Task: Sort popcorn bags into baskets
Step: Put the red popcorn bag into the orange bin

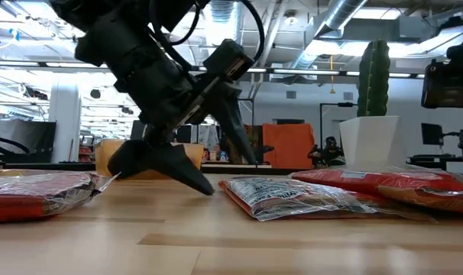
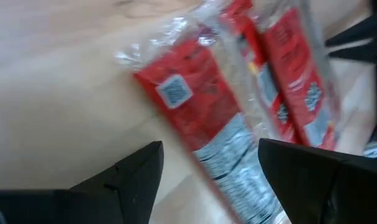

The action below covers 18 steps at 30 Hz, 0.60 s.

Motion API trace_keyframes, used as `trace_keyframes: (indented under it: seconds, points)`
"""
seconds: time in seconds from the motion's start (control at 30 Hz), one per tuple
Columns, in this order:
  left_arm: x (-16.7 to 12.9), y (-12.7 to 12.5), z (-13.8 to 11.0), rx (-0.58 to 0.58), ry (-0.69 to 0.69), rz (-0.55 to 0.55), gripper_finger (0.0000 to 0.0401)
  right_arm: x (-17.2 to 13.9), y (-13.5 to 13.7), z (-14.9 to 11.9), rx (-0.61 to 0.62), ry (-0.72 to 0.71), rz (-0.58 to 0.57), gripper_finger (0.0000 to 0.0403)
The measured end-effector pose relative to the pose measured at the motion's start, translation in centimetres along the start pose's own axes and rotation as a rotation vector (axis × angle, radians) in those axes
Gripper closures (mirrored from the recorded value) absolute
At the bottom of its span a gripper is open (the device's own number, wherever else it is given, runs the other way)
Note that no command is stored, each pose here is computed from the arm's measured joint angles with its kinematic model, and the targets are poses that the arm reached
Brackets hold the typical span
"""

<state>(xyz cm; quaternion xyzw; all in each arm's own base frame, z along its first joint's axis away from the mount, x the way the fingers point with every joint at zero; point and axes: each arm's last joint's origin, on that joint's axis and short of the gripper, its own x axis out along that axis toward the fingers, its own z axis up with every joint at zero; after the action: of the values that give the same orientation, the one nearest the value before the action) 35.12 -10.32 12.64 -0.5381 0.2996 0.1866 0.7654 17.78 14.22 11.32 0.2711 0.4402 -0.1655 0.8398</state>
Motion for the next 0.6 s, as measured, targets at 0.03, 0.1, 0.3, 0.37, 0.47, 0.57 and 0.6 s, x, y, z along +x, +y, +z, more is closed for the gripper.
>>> trace_keyframes:
  seconds: [0.03, 0.1, 0.3, 0.37, 0.47, 0.57, 0.6]
  points:
    - [0.2, 0.0, -0.4, -0.012, -0.015, -0.009, 0.0142, 0.1, 0.1, 0.0, 0.003, -0.004, 0.001, 0.0317]
    - [0.7, 0.1, -1.1, -0.036, -0.035, -0.025, 0.0142, 0.3, 0.4, 0.2, 0.004, -0.012, -0.003, 0.0317]
    - [1.9, 0.4, -2.4, -0.094, -0.074, -0.083, 0.0142, 1.4, 1.4, 1.2, -0.057, -0.026, -0.027, 0.0317]
    - [2.1, 0.5, -2.5, -0.101, -0.073, -0.085, 0.0142, 1.9, 1.8, 1.7, -0.078, -0.032, -0.033, 0.0317]
    - [2.2, 0.5, -2.3, -0.110, -0.075, -0.082, 0.0142, 2.6, 2.5, 2.5, -0.112, -0.043, -0.046, 0.0317]
    - [2.2, 0.4, -2.0, -0.118, -0.078, -0.100, 0.0142, 3.4, 3.1, 3.6, -0.158, -0.056, -0.045, 0.0317]
    - [2.3, 0.4, -1.9, -0.120, -0.078, -0.104, 0.0142, 3.7, 3.3, 3.9, -0.171, -0.057, -0.043, 0.0317]
